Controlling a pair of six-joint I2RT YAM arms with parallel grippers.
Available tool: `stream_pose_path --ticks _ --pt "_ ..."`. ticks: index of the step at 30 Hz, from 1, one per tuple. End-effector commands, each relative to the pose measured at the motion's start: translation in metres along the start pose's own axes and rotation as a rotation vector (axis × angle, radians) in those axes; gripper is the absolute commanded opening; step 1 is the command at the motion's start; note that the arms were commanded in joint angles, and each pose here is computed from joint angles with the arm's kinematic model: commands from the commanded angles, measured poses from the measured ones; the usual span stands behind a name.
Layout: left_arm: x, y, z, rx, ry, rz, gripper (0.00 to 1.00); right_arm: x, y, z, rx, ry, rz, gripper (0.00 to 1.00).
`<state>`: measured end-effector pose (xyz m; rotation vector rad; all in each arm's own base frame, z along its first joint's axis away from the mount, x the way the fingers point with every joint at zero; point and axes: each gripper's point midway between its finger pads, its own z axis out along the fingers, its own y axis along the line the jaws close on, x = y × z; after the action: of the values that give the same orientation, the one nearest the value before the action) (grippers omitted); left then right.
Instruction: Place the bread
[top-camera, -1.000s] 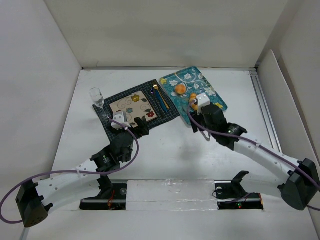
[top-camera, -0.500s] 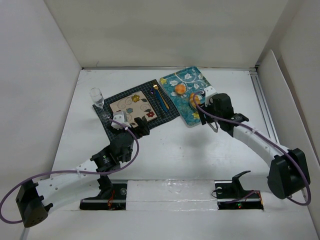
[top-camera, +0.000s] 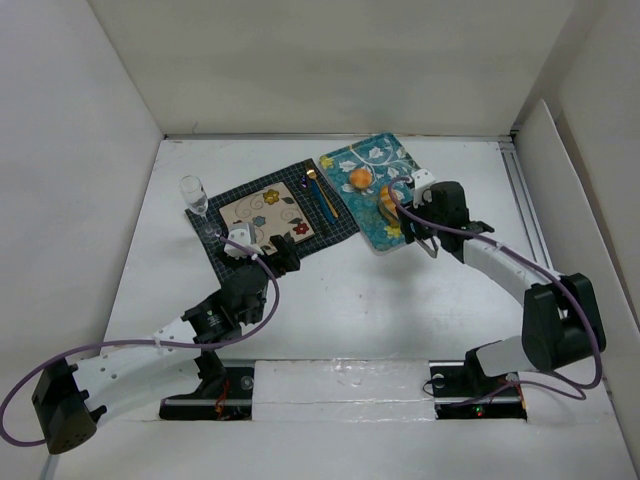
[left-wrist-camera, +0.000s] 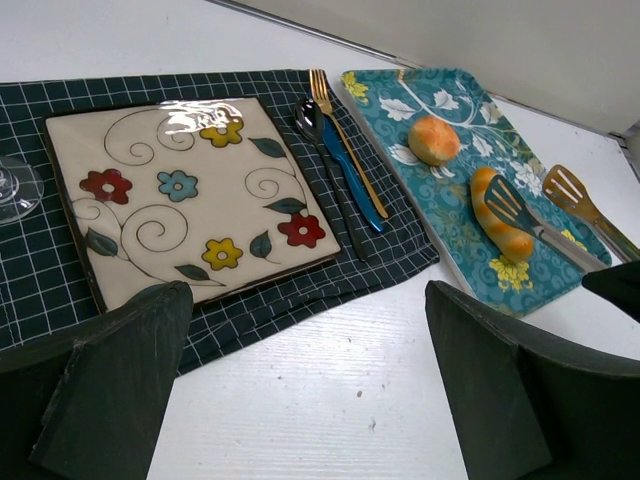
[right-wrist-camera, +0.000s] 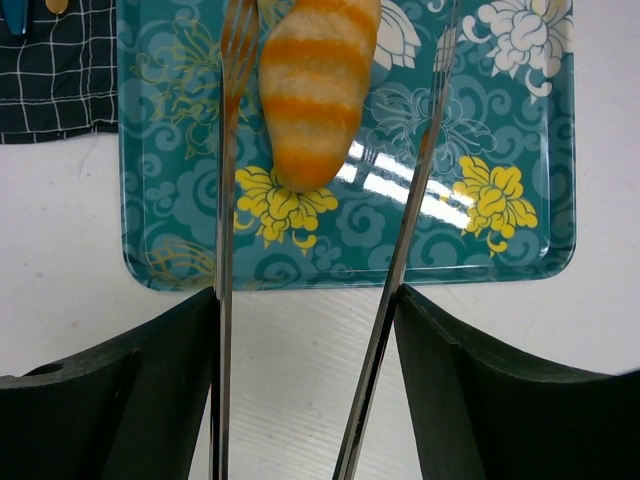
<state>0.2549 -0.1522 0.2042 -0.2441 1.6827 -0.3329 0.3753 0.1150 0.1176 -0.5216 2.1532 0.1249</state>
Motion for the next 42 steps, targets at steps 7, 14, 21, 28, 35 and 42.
stream_pose_path --ticks 7,14,21,28,35,42 --pt "-0.018 -0.009 0.001 0.019 -0.039 -0.042 0.99 -0.012 0.002 0.015 -0.033 -0.057 -0.007 0.73" --pt "-0.019 -0.009 0.0 0.02 -0.042 -0.045 0.99 -0.003 -0.004 0.031 -0.031 -0.036 0.009 0.73" --pt "-0.019 -0.008 0.0 0.02 -0.042 -0.044 0.99 0.005 -0.003 0.037 -0.06 -0.023 0.026 0.67" --pt "-0.016 -0.005 0.002 -0.002 -0.046 -0.04 0.99 -0.007 0.004 0.02 -0.094 -0.078 0.026 0.46" --pt "-0.036 -0.008 0.001 -0.031 -0.061 -0.066 0.99 -0.051 0.018 -0.02 -0.106 -0.205 -0.01 0.47" --pt "-0.07 0.02 -0.013 -0.146 -0.156 -0.121 0.99 -0.103 0.068 -0.045 -0.168 -0.306 -0.08 0.47"
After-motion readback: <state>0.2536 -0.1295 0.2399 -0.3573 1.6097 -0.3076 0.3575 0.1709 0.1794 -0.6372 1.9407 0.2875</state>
